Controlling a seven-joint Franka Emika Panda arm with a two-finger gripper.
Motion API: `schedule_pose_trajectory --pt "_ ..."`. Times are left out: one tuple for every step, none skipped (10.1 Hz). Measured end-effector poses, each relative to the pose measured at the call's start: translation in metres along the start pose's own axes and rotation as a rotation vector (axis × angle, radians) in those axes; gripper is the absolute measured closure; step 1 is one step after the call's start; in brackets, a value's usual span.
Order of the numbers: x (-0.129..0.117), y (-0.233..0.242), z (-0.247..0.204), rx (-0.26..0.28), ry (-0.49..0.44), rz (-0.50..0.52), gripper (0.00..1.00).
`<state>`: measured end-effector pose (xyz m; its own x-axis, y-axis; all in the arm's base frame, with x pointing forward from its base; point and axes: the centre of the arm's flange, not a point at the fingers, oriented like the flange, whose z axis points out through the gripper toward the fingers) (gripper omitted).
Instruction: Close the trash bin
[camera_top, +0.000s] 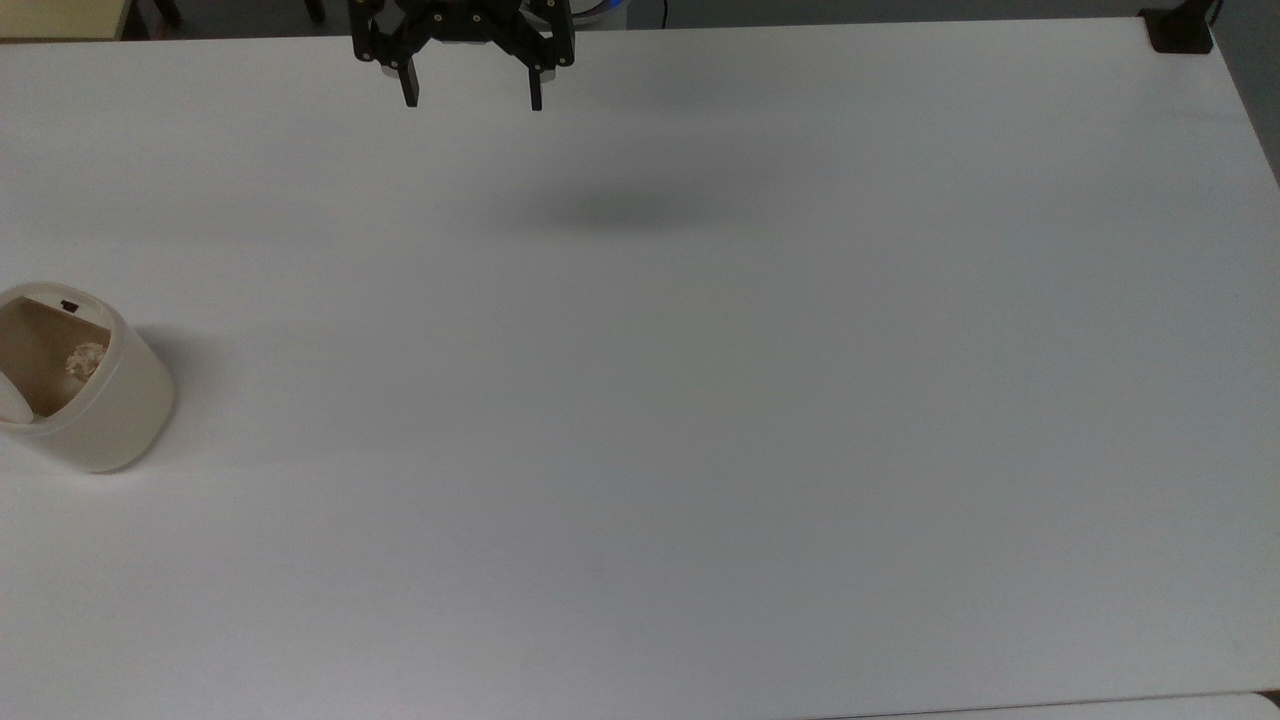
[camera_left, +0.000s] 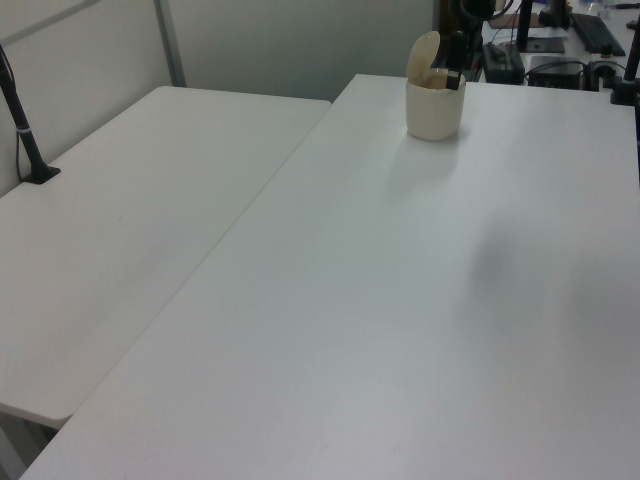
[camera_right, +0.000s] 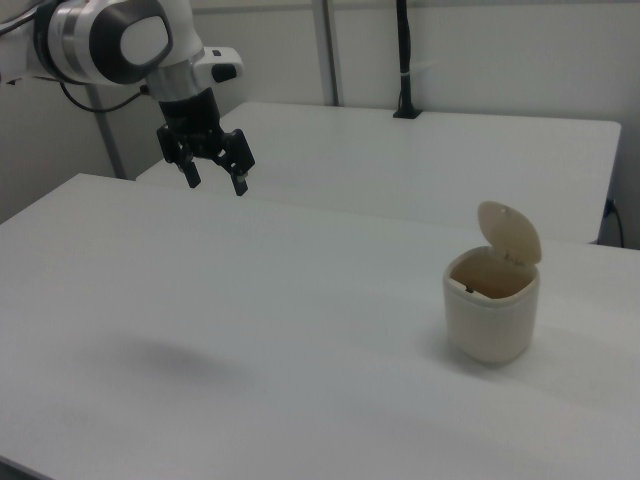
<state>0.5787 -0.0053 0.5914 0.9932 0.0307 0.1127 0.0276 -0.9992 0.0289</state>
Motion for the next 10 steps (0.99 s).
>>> schedule_pose_trajectory --pt "0.0000 0.0000 0.0000 0.000 0.000 0.000 0.00" --pt "0.0000 0.0000 0.0000 0.000 0.000 0.000 0.00" --pt "-0.0001 0.0000 0.0000 0.000 -0.001 0.000 0.00" --pt "-0.0001 0.0000 0.0000 0.000 -0.001 0.000 0.00" --pt "-0.0001 0.0000 0.0001 0.000 -0.001 0.000 0.00" --pt "-0.0001 0.0000 0.0001 0.000 -0.001 0.000 0.00" --pt "-0.0002 0.0000 0.0001 0.000 -0.001 0.000 0.00" --pt "-0.0005 0.0005 0.0002 0.000 -0.004 0.001 0.00" --pt "-0.0013 0.0016 0.0002 0.000 -0.009 0.002 0.00" --pt "-0.0024 0.0074 -0.0011 -0.001 -0.010 0.012 0.00"
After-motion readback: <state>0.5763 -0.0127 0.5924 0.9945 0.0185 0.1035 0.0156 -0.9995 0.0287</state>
